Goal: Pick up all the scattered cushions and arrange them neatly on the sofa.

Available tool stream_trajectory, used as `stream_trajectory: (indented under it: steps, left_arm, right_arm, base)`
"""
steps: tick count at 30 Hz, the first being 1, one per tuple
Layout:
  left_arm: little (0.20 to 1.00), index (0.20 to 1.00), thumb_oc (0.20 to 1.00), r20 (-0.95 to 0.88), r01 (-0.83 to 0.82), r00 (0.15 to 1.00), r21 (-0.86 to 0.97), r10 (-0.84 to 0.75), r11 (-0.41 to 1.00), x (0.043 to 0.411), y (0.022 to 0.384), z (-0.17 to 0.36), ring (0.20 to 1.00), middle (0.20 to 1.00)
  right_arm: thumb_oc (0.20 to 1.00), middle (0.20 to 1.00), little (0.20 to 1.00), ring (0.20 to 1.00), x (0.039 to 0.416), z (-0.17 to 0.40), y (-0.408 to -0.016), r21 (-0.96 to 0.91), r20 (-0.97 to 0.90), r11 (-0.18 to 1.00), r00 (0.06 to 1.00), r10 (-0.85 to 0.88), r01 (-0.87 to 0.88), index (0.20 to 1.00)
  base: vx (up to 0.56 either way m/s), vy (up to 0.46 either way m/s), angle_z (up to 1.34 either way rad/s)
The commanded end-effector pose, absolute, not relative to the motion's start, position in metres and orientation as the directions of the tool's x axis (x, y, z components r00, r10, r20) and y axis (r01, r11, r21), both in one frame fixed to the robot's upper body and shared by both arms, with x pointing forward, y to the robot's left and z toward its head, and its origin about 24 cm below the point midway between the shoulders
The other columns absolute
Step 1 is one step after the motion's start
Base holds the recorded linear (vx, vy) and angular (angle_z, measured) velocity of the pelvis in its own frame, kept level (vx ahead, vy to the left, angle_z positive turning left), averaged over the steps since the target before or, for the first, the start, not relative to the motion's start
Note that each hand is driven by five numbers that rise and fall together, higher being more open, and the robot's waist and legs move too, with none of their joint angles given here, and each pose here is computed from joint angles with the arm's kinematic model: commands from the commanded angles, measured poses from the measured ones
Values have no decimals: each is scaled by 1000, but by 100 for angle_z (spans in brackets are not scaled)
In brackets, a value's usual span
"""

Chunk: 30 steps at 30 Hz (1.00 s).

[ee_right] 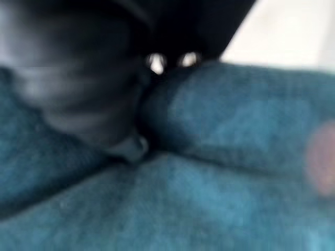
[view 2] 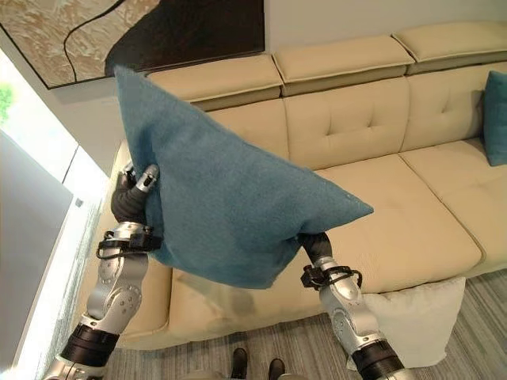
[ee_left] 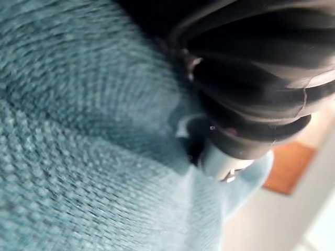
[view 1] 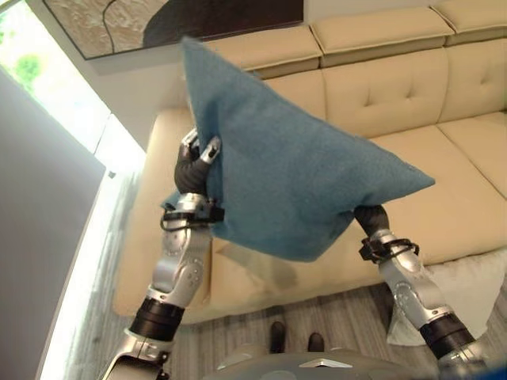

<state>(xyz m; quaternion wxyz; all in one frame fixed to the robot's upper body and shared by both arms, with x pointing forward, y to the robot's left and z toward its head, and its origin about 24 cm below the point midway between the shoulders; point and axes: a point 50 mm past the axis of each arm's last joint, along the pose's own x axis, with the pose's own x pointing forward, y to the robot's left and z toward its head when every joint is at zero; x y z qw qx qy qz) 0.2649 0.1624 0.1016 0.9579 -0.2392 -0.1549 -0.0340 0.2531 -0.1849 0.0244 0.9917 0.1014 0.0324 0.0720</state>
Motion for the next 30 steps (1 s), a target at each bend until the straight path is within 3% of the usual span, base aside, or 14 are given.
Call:
stream_trajectory:
  steps: [1, 3, 15, 19, 30]
  left_arm:
    - [200, 200, 200, 301, 255, 944, -401, -136, 880, 269, 132, 93, 200, 200]
    - [200, 200, 200, 229, 239, 962, -436, -150, 868, 263, 132, 76, 200, 200]
    - [200, 200, 200, 184, 324, 946, -464, -267, 825, 256, 113, 65, 200, 200]
    - [200, 200, 200, 182, 295, 955, -464, -236, 835, 258, 119, 65, 200, 200]
    - [200, 200, 200, 231, 284, 951, -395, -205, 874, 260, 133, 78, 200, 200]
  right_arm:
    - [200, 200, 200, 200, 263, 88, -146, 161, 300, 946, 928, 223, -280, 200]
    - [200, 200, 200, 200, 261, 81, -164, 80, 258, 977, 951, 169, -196, 200]
    - [200, 200, 200, 200, 262, 68, -195, 40, 193, 998, 980, 43, -51, 200]
    - [200, 200, 200, 200, 271, 67, -182, 79, 190, 994, 980, 62, -79, 200]
    - [200, 200, 200, 200, 282, 76, -152, 117, 226, 979, 964, 138, -168, 200]
  base:
    - [-27, -30, -3]
    - [-41, -60, -2]
    - [-37, -28, 16]
    - [222, 75, 57]
    - [148, 120, -37]
